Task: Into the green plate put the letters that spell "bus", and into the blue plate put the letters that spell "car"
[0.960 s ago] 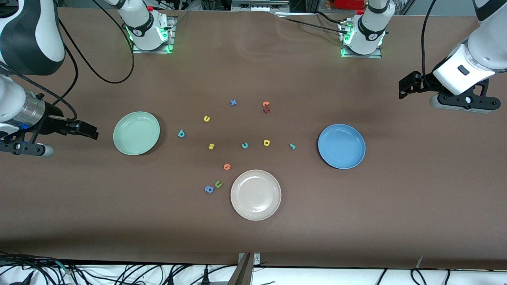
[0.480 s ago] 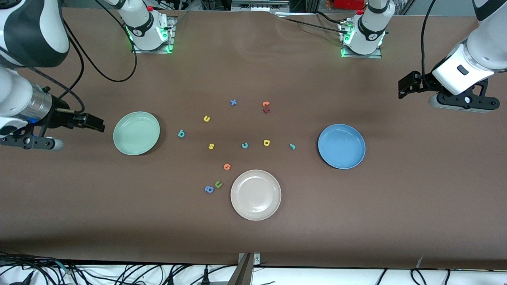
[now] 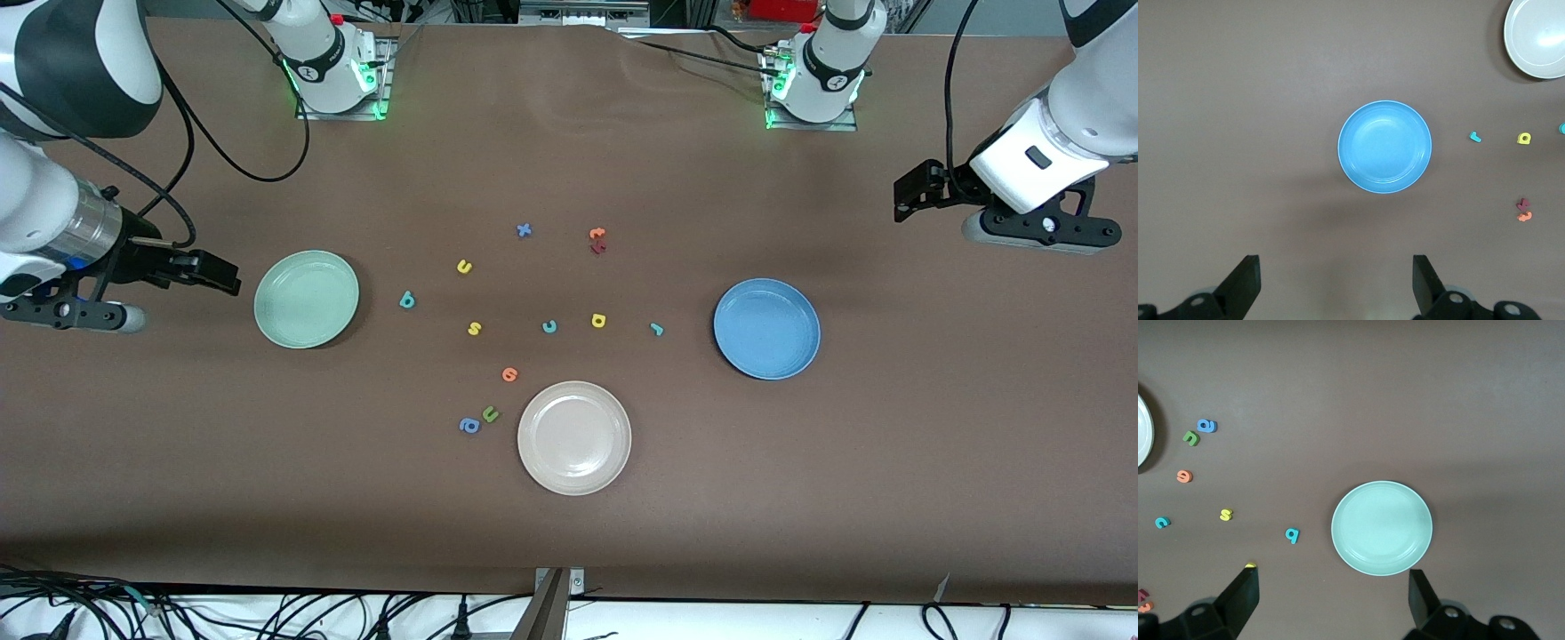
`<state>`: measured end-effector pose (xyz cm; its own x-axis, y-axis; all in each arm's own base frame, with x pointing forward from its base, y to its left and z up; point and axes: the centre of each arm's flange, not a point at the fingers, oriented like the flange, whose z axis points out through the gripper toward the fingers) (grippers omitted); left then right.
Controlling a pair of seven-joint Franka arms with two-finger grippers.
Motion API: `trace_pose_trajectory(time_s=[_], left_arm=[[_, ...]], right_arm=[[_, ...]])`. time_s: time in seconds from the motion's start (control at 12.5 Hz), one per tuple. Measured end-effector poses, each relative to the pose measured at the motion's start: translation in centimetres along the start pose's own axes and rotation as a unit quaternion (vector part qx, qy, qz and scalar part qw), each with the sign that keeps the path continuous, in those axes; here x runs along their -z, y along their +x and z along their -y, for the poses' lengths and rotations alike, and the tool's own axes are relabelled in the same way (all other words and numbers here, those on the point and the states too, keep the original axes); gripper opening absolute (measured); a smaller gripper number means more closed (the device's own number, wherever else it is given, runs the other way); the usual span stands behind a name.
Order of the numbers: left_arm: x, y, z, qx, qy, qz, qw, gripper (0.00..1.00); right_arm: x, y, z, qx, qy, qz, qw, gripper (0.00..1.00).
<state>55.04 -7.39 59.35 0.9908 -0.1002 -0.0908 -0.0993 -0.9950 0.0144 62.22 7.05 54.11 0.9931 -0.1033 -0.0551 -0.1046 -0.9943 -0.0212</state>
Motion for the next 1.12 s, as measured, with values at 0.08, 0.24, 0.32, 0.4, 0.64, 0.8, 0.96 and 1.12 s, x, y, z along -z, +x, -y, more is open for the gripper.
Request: trace_pose_trajectory(time_s=[0.08,0.24,0.32,0.4,0.64,0.8,0.96,1.12], left_arm=[[0.0,0.0,0.0,0.0,0.0,0.0,1.0,1.0],[-0.1,0.1,0.0,0.0,0.0,0.001,1.0,1.0],[-0.1,0.1,0.0,0.0,0.0,0.001,1.0,1.0],[-0.1,0.1,0.0,0.0,0.0,0.001,1.0,1.0],[-0.1,0.1,0.0,0.0,0.0,0.001,1.0,1.0],[-0.1,0.1,0.0,0.0,0.0,0.001,1.0,1.0],[-0.1,0.1,0.0,0.0,0.0,0.001,1.0,1.0],[-0.1,0.1,0.0,0.0,0.0,0.001,1.0,1.0]], right_arm=[[-0.1,0.0,0.2,0.0,0.0,0.0,1.0,1.0],[-0.1,-0.1,0.8,0.006,0.0,-0.001,1.0,1.0],[-0.3,-0.2,1.2,0.008,-0.001,0.0,1.0,1.0],[-0.5,-0.3,1.4,0.009,-0.001,0.003,1.0,1.0],[-1.1,-0.1,1.4,0.0,-0.001,-0.001,1.0,1.0],[-2.1,0.4,1.3,-0.011,-0.006,-0.009,1.0,1.0],[-2.9,0.7,0.9,-0.014,-0.015,-0.006,1.0,1.0],[-3.2,0.8,0.7,-0.016,-0.017,-0.004,1.0,1.0]])
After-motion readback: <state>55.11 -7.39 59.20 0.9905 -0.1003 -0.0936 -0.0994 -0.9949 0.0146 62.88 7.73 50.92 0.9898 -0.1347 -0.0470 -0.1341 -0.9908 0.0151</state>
